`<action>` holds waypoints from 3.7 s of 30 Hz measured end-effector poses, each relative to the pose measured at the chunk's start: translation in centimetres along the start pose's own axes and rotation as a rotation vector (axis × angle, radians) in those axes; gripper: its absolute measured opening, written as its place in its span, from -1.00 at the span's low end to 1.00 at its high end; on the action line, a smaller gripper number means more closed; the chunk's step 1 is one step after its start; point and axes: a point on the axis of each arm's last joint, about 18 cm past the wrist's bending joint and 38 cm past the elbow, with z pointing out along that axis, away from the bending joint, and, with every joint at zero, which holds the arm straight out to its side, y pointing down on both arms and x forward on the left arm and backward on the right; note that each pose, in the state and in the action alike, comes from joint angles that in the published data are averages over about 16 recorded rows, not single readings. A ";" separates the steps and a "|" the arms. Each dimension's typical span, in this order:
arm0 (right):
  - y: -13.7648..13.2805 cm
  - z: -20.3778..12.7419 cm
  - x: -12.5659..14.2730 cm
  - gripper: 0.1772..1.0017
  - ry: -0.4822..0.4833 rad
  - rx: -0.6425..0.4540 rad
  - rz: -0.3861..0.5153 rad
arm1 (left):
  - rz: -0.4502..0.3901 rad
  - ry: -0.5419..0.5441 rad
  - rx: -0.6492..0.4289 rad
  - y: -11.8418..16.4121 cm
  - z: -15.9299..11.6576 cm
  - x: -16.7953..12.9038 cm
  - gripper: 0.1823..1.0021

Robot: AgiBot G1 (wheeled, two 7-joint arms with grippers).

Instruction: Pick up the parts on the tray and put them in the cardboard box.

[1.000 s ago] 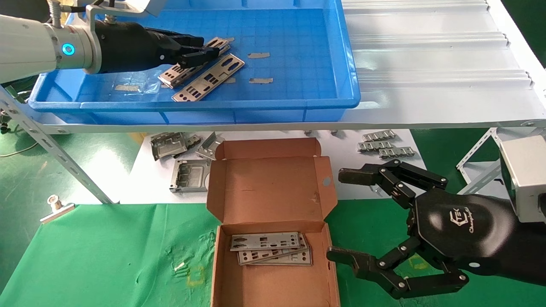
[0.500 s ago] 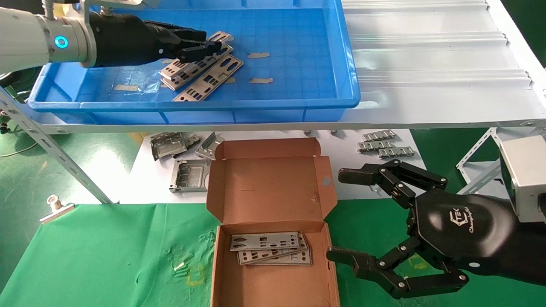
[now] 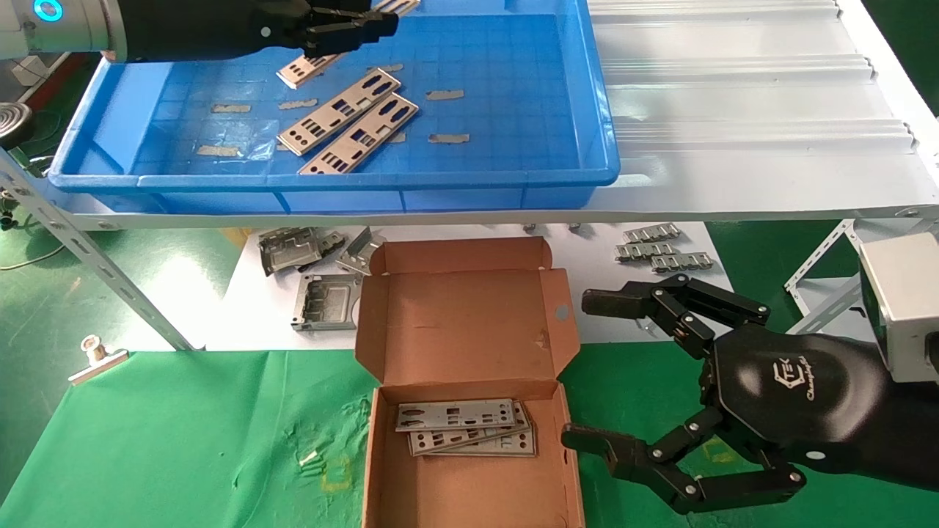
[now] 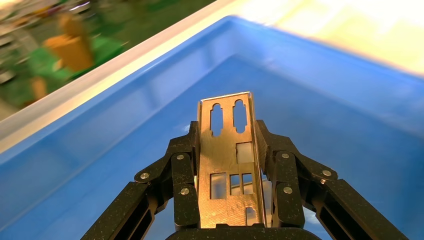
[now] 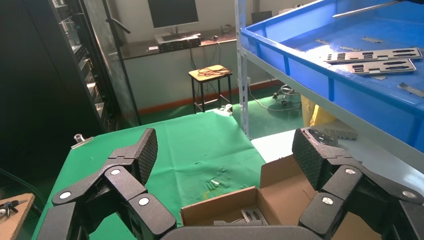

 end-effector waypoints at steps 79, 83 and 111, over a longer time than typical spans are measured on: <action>0.0 0.0 0.0 1.00 0.000 0.000 0.000 | 0.007 0.491 -0.037 21.3 1.7 20.3 0.59; 0.0 0.0 0.0 1.00 0.000 0.000 0.000 | -0.015 0.495 -0.020 21.1 1.4 20.3 0.74; 0.0 0.0 0.0 1.00 0.000 0.000 0.000 | -0.076 0.452 0.095 18.6 -4.9 18.8 1.00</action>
